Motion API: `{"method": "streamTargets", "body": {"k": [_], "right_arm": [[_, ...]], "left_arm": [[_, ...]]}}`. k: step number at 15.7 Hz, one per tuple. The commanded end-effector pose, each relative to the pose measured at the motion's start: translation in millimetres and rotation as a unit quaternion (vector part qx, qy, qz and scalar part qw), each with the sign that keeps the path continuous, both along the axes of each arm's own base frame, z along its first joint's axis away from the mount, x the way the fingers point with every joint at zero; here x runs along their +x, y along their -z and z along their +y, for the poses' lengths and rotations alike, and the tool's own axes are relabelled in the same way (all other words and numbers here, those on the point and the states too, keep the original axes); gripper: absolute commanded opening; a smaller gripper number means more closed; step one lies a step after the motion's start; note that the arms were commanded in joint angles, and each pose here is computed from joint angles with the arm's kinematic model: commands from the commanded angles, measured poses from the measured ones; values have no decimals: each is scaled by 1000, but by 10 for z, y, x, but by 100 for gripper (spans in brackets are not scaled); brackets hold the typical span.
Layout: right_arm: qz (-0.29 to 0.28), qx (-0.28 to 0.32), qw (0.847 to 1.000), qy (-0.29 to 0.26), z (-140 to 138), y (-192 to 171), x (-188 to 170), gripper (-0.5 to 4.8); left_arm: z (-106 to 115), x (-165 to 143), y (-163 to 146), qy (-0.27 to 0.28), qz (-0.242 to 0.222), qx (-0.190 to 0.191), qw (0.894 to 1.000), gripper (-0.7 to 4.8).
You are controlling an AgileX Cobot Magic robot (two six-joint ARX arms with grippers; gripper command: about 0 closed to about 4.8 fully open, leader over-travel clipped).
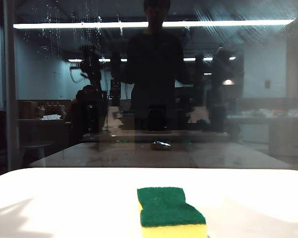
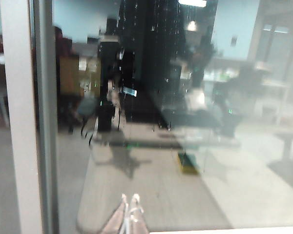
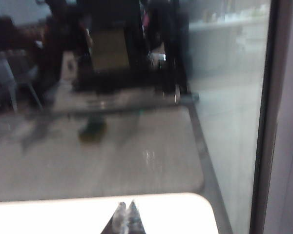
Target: Reach upward to find where there is water on the glass, pick up the sponge from the table, dry the water, and finally place the sponge back on the table.
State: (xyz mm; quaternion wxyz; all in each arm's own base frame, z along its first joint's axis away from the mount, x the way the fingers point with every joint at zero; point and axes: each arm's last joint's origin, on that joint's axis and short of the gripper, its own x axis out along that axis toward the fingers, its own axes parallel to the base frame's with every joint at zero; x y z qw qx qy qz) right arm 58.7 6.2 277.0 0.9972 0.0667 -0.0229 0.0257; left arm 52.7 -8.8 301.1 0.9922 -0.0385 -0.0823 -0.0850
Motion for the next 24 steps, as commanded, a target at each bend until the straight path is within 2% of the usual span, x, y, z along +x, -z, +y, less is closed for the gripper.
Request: {"method": "streamTargets", "body": {"k": [1,3,6,10,13,15,19,24], "right_arm": [[-6,3,1000,3,-19,-293,-109,-6],[-7,4,1000,2,-25,-648,-152,-6],[6,12,1000,-2,-17,-1238,-109,-6],[-22,16,1000,-10,15,-1959,54,-6],[-38,18,999,-16,52,-2351,258,-6],[-45,18,998,-30,93,-2589,461,-6],[-41,17,998,-40,179,-2908,954,-6],[-27,14,998,-46,254,-3119,1393,-6]], "left_arm": [[-13,-8,-397,24,2,5,1000,-5],[-36,44,-824,49,-10,7,999,-5],[-56,127,-1361,58,-33,6,998,-5],[-84,293,-1887,58,-46,2,997,-5],[-108,440,-2239,58,-61,0,996,-5],[-136,604,-2487,60,-50,-7,997,-5],[-202,1004,-2730,60,-39,-6,997,-5],[-260,1459,-2695,33,-21,-9,999,-5]]}}
